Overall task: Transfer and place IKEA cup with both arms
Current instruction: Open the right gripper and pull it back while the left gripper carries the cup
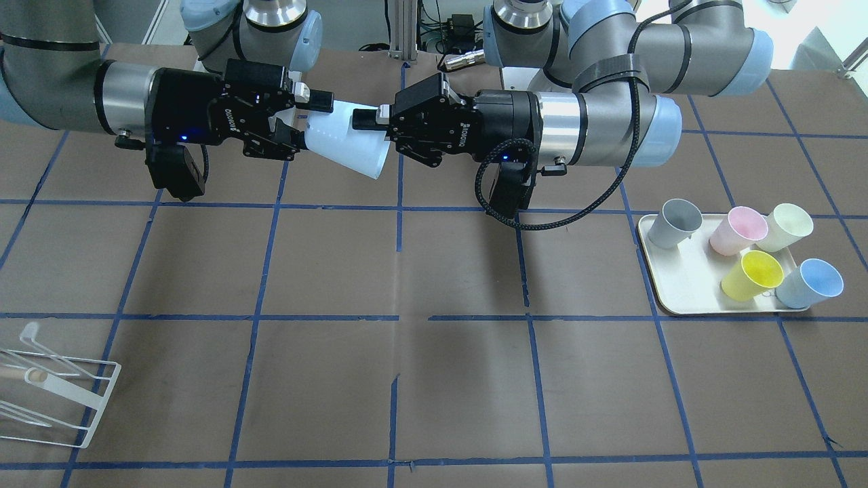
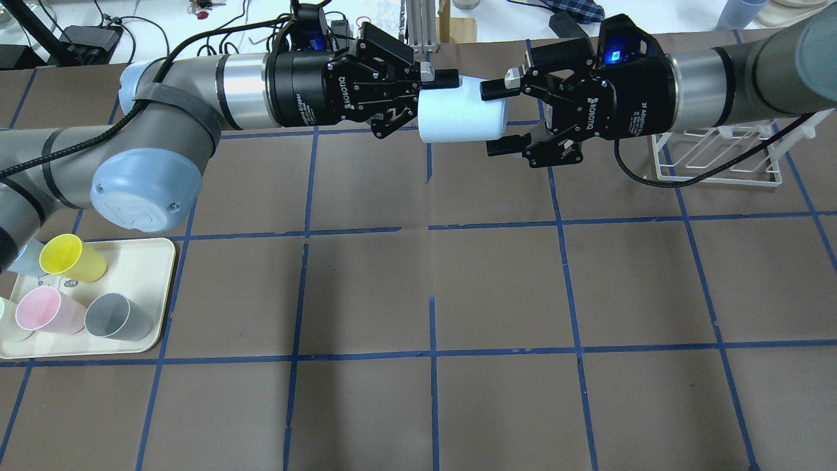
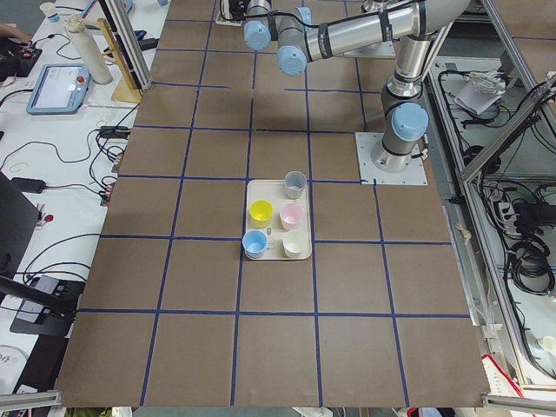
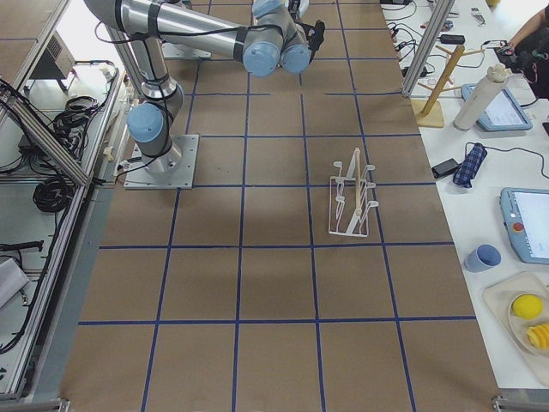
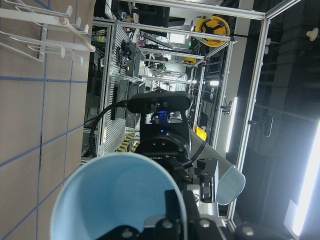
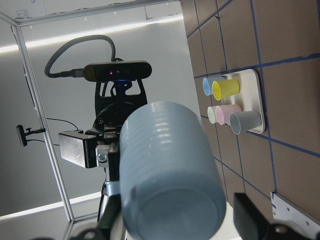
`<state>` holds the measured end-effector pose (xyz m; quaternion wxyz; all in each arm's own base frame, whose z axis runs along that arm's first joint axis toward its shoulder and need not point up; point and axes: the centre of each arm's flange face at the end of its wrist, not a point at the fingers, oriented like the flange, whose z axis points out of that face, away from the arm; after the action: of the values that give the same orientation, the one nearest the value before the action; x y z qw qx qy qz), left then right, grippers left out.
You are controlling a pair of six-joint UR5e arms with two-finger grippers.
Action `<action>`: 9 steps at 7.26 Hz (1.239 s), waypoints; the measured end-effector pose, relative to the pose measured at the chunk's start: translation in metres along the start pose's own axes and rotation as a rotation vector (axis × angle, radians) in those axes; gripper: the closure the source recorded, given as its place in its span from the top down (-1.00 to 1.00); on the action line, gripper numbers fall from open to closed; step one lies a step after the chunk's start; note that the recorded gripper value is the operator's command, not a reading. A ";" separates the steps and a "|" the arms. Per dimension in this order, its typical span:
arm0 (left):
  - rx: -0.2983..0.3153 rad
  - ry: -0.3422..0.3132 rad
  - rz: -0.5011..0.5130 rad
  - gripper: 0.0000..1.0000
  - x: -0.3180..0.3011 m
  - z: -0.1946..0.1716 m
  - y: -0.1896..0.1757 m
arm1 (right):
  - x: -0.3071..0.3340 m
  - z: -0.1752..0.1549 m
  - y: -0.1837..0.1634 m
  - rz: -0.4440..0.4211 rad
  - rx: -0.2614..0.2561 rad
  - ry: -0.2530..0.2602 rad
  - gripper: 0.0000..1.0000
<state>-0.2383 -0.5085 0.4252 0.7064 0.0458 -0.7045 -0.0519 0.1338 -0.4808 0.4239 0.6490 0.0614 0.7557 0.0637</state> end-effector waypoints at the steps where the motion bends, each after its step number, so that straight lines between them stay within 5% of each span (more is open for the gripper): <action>1: -0.001 -0.001 0.001 -0.97 0.001 0.000 0.001 | 0.000 0.001 0.000 0.001 -0.002 0.001 1.00; 4: 0.014 -0.024 0.010 -1.00 0.003 -0.008 -0.001 | -0.001 0.001 0.000 0.001 -0.002 0.001 1.00; 9: 0.162 -0.414 -0.039 -1.00 0.009 -0.071 -0.023 | -0.001 0.001 0.000 -0.001 -0.002 0.000 1.00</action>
<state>-0.1670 -0.5335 0.4305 0.5396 0.1045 -0.8352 -0.0168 0.1352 -0.4814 0.4242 0.6489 0.0604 0.7558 0.0639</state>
